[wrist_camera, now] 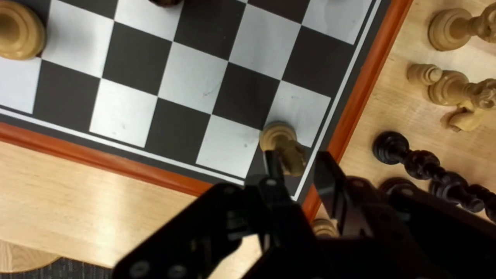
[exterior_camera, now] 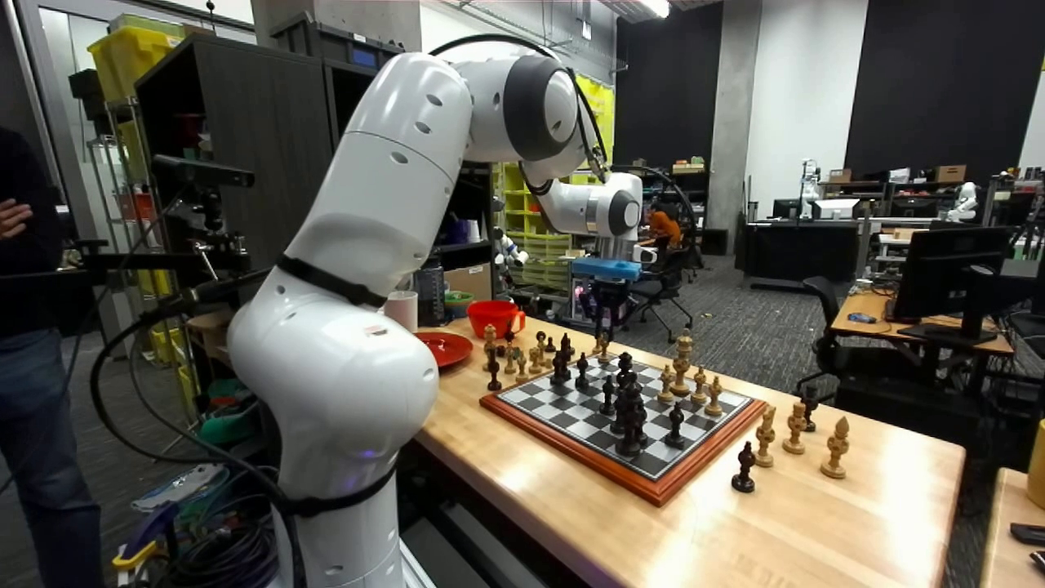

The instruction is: Move the beige piece on the left backwards

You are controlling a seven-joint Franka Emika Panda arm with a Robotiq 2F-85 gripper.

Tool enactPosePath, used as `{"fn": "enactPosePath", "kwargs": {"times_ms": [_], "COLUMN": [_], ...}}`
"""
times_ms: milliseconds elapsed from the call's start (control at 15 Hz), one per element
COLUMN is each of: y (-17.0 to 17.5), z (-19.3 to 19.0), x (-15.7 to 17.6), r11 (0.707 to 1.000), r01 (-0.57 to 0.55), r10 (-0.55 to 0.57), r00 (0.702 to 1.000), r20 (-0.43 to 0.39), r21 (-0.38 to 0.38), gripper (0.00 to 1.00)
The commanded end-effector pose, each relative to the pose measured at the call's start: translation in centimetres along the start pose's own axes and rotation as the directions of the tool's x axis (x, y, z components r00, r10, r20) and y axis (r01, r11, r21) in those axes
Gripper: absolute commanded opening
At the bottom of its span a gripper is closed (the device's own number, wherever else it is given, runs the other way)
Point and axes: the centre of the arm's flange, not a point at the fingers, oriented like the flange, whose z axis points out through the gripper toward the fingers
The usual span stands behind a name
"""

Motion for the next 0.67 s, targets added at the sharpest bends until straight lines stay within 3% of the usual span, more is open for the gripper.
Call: {"fn": "enactPosePath", "kwargs": {"times_ms": [0,600], "y": [-0.4,-1.0], "z": [-0.6,-3.0], "x": [-0.2,-2.6], "r11": [1.000,1.000], "r01": [0.016,0.015], "r10": [-0.016,-0.015], "r00": [1.000,0.999], "r20": [0.005,0.032], "r21": [0.011,-0.006], "gripper": [0.01,0.03]}}
